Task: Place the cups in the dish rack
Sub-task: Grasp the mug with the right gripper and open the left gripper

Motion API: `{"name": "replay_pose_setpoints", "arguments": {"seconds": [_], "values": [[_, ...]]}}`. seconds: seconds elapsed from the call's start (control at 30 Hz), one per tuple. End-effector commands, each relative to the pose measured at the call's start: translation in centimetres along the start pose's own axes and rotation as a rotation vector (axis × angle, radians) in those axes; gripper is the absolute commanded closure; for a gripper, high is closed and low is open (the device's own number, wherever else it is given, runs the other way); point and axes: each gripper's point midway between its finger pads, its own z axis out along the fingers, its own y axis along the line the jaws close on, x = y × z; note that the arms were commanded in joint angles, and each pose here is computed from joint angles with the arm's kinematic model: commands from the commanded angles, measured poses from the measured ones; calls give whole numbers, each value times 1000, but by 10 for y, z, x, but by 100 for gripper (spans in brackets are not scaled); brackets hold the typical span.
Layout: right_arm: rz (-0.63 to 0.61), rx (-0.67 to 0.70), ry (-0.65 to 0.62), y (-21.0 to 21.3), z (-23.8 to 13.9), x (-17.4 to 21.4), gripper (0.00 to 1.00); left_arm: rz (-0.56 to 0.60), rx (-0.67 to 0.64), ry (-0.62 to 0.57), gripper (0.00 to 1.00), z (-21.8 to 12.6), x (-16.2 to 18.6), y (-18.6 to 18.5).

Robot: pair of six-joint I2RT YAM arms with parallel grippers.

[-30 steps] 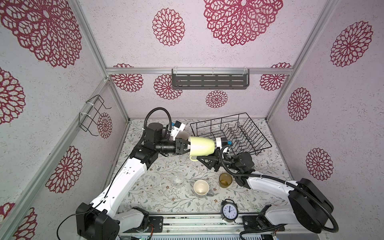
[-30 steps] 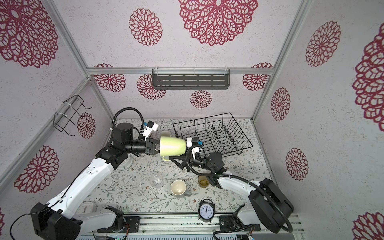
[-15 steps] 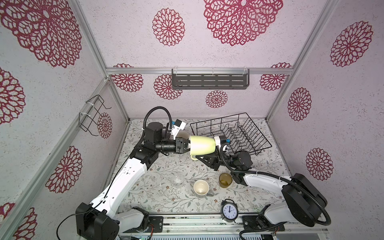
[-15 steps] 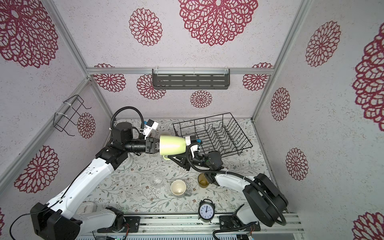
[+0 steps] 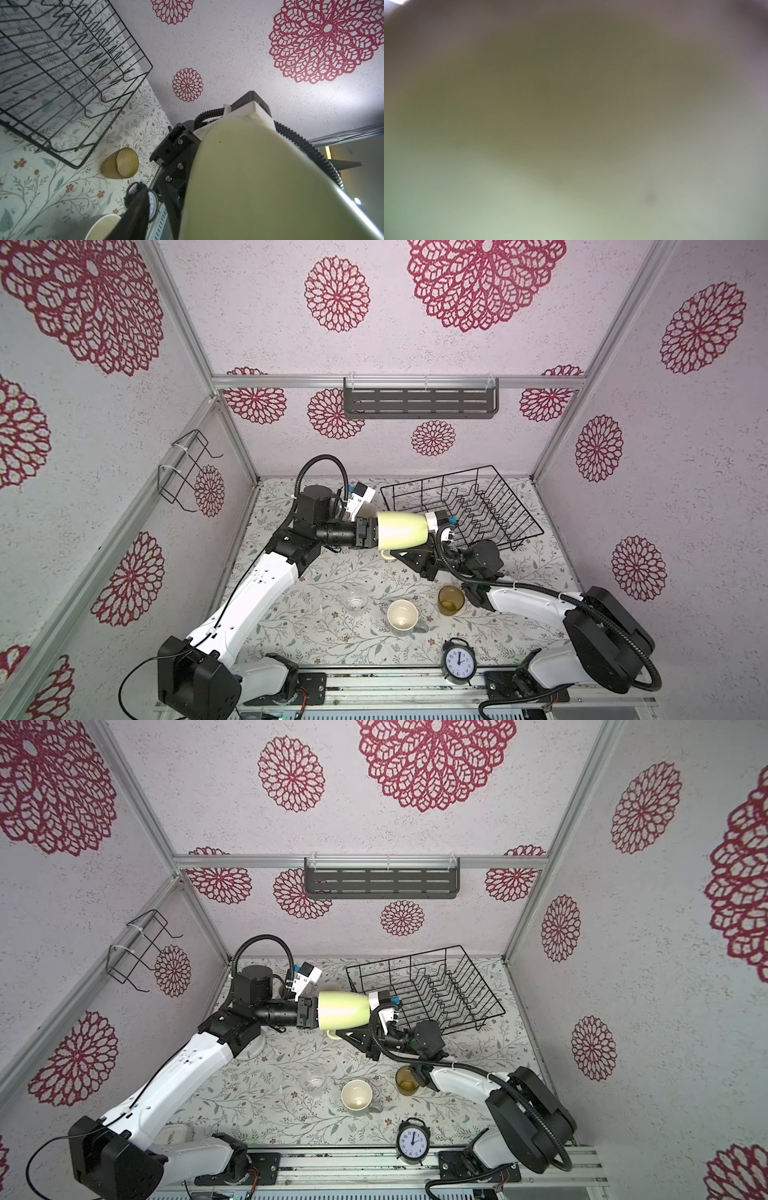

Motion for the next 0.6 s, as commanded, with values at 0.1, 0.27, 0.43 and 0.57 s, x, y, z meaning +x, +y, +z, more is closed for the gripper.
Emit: {"name": "replay_pose_setpoints", "arguments": {"seconds": [0.1, 0.27, 0.43, 0.57], "values": [[-83, 107, -124, -14, -13, -52, 100, -35, -48, -41, 27, -11, -11, 24], [-59, 346, -37, -61, -30, -48, 100, -115, -188, -123, 17, -34, -20, 67], [-57, 732, 178, -124, -67, -33, 100, -165, -471, -246, 3, -75, -24, 120], [-29, 922, 304, -155, -99, -36, 100, -175, -739, -318, 3, -108, -23, 153]]}}
